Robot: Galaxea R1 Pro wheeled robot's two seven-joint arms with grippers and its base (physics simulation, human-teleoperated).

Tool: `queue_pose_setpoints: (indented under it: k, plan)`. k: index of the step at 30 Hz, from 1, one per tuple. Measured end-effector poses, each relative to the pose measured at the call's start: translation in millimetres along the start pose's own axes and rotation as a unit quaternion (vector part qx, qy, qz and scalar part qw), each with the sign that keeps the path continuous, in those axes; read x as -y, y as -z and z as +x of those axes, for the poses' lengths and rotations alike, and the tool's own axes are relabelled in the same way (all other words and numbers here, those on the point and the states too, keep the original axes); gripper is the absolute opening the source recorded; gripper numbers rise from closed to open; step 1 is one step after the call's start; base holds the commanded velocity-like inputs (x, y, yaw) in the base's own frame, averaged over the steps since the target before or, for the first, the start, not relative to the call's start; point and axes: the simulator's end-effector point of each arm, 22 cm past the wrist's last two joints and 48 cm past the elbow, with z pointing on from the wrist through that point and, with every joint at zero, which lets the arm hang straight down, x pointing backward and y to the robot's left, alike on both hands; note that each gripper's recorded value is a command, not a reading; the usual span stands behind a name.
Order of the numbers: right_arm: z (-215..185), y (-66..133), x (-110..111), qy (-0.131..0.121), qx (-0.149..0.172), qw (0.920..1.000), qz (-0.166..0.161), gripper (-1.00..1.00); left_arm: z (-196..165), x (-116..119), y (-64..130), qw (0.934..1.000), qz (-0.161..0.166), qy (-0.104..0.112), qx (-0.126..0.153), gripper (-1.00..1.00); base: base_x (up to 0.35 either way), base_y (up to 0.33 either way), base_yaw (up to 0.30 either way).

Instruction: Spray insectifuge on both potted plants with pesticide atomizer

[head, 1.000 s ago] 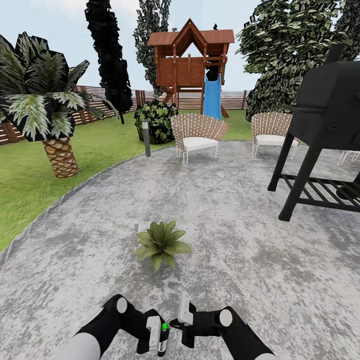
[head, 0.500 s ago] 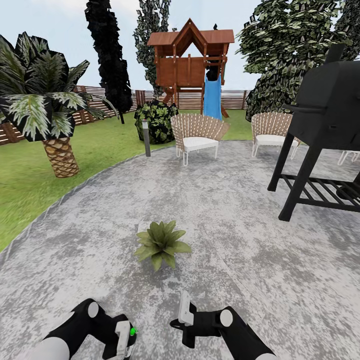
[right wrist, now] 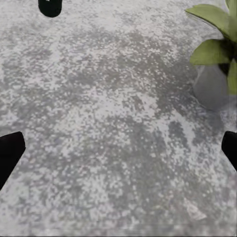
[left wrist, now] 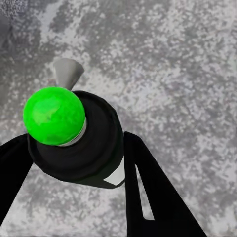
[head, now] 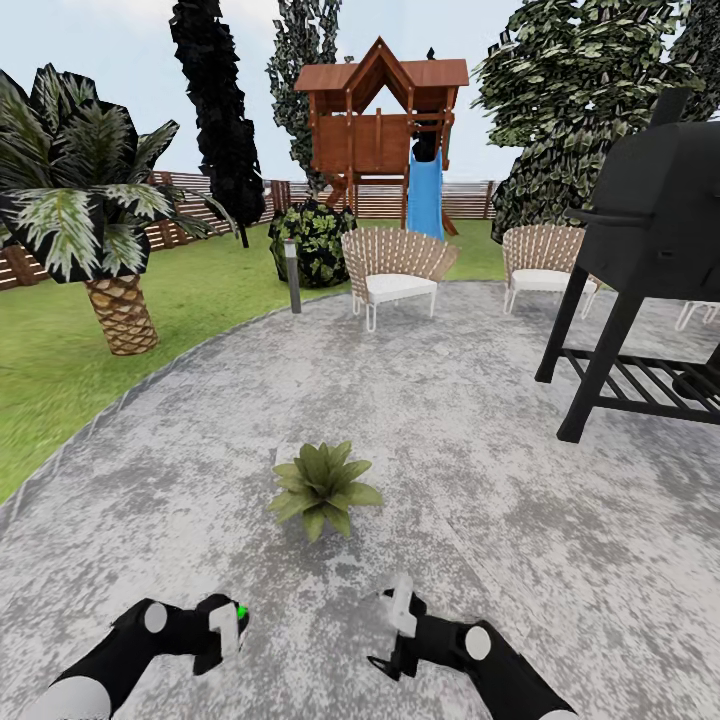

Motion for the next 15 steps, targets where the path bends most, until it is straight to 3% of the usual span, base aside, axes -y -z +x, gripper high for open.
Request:
queue_pose_setpoints:
  k: [3,4,6,8,9,12,14,15]
  plan:
    - [45,9.3,5,-0.026,-0.036,0.9983,0.039,1.0,2,-35,9.1,0.9948,-0.076,0.062,0.024,-1.0,0.0,0.0,0.0]
    - [97,25.2,16,-0.052,-0.082,0.9889,0.112,1.0,12,-59,22.6,0.9817,-0.128,0.132,0.047,-1.0,0.0,0.0,0.0]
    - [135,41.7,21,-0.069,-0.12,0.9744,0.177,1.0,20,-71,31.6,0.9702,-0.156,0.175,0.062,-1.0,0.0,0.0,0.0]
    - [156,54.4,23,-0.089,-0.143,0.9602,0.223,1.0,25,-76,36.8,0.9629,-0.17,0.197,0.069,-1.0,0.0,0.0,0.0]
    - [175,68.2,23,-0.115,-0.162,0.9429,0.267,1.0,29,-80,40.5,0.9569,-0.181,0.215,0.074,-1.0,0.0,0.0,0.0]
    - [202,99.9,33,-0.169,-0.19,0.8984,0.358,1.0,33,-82,40.3,0.9473,-0.191,0.246,0.076,-1.0,0.0,0.0,0.0]
    - [217,117.4,36,-0.222,-0.199,0.8656,0.403,1.0,39,-76,33.6,0.9394,-0.189,0.281,0.053,-1.0,0.0,0.0,0.0]
    - [227,127.7,37,-0.26,-0.202,0.8418,0.428,1.0,47,-70,28.8,0.9328,-0.184,0.308,0.029,-1.0,0.0,0.0,0.0]
